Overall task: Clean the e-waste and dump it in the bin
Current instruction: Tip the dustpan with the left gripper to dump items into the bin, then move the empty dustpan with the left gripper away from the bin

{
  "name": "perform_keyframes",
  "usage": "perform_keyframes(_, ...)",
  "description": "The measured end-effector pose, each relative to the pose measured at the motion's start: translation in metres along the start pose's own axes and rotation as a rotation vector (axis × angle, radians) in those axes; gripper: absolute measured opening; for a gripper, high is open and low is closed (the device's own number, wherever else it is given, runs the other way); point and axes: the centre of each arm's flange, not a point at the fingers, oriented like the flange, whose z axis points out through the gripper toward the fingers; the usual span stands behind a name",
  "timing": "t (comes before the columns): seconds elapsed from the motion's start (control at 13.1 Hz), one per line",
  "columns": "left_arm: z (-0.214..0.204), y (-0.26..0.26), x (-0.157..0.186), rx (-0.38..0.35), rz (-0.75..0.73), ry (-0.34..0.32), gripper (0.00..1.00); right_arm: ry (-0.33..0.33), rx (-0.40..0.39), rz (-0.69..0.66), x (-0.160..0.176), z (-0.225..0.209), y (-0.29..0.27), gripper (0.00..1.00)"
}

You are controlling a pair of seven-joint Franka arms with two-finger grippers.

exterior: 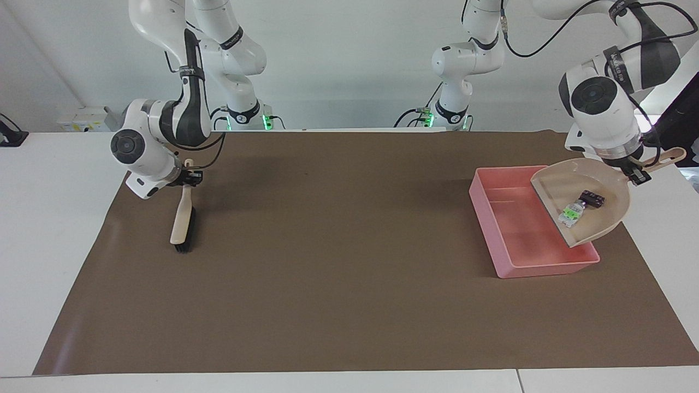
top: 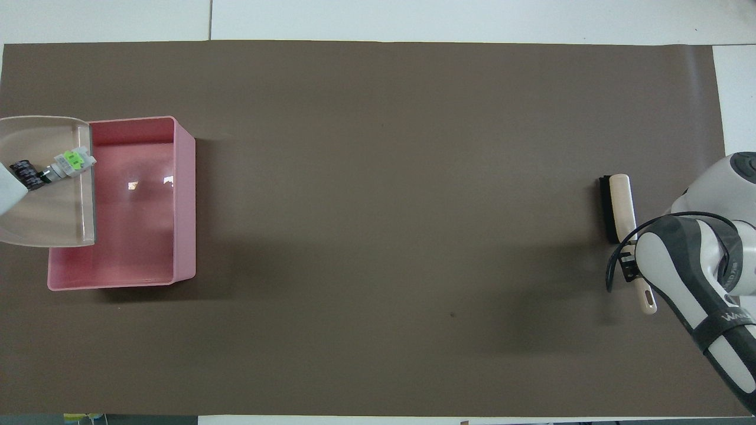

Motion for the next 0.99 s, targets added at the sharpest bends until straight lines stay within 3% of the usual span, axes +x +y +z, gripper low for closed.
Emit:
perform_keyframes(0.08,-0.005,-0.001,0.011,0.014,0.036,-0.067,0.33,0.0,0.0,0.0,0.0,0.0,0.0,0.26)
perform_keyframes(0.15,-0.011,-0.001,0.021,0.023,0.07,-0.134,0.33,0.001,0.0,0.0,0.0,0.0,0.0,0.32)
perform_keyframes(0.38,-0.027,0.001,0.029,0.016,0.101,-0.254,0.33,0.022,-0.006,-0.003,0.001,-0.011,-0.001,0.7)
perform_keyframes(0.53,-0.041,0.001,0.019,-0.008,0.074,-0.283,0.33,0.055,-0.013,0.001,0.002,-0.035,0.0,0.93)
perform_keyframes(0.61,-0.051,0.001,0.013,-0.016,0.049,-0.27,0.33,0.088,-0.019,0.004,0.0,-0.053,0.001,1.0)
perform_keyframes(0.84,-0.077,0.008,-0.004,-0.04,-0.033,-0.116,0.33,0.233,-0.053,-0.024,-0.011,-0.125,-0.02,1.0)
perform_keyframes(0.99,-0.093,0.012,-0.017,-0.049,-0.049,-0.005,0.33,0.312,-0.044,0.028,-0.018,-0.171,-0.045,1.0)
